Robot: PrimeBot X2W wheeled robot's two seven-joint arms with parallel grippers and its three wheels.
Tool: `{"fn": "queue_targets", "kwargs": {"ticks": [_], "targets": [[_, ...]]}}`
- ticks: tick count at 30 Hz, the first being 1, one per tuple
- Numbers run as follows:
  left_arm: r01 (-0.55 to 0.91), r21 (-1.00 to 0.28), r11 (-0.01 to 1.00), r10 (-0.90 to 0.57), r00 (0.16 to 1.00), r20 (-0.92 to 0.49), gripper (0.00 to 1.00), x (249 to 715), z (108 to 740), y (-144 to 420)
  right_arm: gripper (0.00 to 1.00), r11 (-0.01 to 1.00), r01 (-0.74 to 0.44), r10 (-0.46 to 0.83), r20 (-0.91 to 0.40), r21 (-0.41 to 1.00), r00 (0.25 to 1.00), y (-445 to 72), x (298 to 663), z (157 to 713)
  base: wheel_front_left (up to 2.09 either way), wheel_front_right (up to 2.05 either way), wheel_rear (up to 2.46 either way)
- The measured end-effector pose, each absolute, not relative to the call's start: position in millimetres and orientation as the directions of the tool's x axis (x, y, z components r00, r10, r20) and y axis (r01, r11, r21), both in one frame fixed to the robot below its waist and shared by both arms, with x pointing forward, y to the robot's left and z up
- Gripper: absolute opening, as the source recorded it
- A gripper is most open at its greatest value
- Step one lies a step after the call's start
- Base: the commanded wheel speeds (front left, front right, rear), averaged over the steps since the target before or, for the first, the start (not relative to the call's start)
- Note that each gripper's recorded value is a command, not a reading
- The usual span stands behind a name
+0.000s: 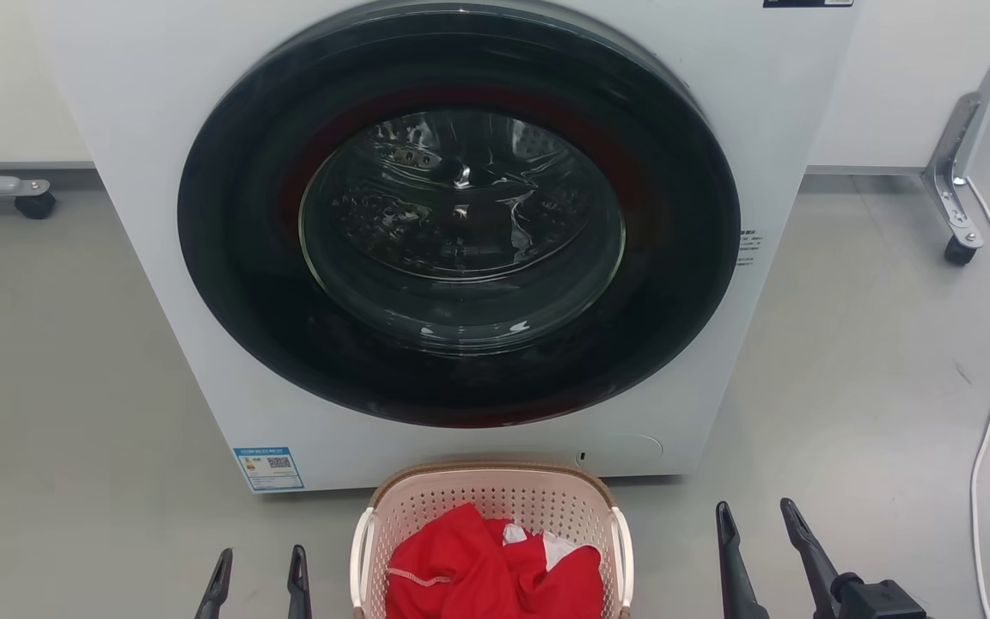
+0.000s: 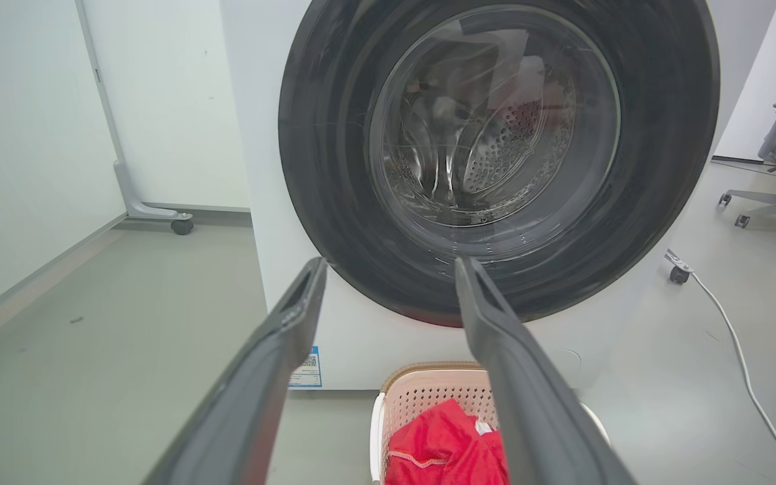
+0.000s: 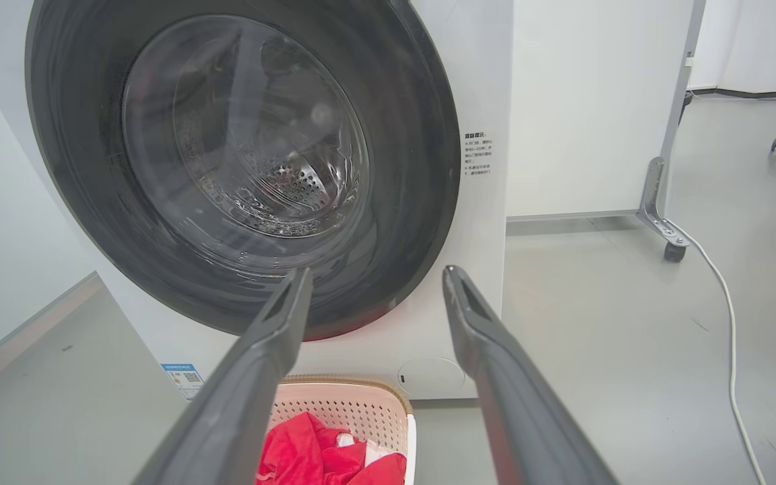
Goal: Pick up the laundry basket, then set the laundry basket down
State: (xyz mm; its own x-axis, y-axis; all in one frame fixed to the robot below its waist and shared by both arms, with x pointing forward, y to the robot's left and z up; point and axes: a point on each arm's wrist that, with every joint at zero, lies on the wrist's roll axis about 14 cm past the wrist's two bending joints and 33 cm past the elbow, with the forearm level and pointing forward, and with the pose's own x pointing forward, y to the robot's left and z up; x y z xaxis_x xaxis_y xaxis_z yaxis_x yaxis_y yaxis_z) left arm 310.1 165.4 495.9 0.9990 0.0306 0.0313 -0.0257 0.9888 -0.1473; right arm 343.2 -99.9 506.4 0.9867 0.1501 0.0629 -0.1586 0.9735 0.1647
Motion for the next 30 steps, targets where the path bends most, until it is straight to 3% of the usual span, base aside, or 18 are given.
{"fn": "queue_targets", "kwargs": {"ticks": [12, 13, 21, 30], "targets": [[-0.02, -0.15, 0.988, 0.025, 0.999, 0.03, 1.0, 312, 496, 161, 1.0, 0.976, -0.149, 0.137, 0.081, 0.16, 0.987, -102, 344, 512, 0.0, 0.0, 0.0], [-0.02, -0.151, 0.988, 0.024, 0.999, 0.028, 0.0, 312, 495, 161, 0.0, 0.976, -0.148, 0.137, 0.077, 0.16, 0.988, -102, 344, 511, 0.0, 0.0, 0.0], [-0.034, -0.159, 0.987, 0.027, 0.999, -0.047, 0.0, 307, 474, 162, 0.0, 0.977, -0.123, 0.128, -0.019, 0.173, 0.992, -106, 335, 482, 0.0, 0.0, 0.0], [-0.071, -0.273, 0.959, 0.044, 0.993, -0.106, 0.0, 308, 463, 169, 0.0, 0.956, -0.066, 0.09, -0.071, 0.286, 0.993, -119, 338, 474, 0.0, 0.0, 0.0]]}}
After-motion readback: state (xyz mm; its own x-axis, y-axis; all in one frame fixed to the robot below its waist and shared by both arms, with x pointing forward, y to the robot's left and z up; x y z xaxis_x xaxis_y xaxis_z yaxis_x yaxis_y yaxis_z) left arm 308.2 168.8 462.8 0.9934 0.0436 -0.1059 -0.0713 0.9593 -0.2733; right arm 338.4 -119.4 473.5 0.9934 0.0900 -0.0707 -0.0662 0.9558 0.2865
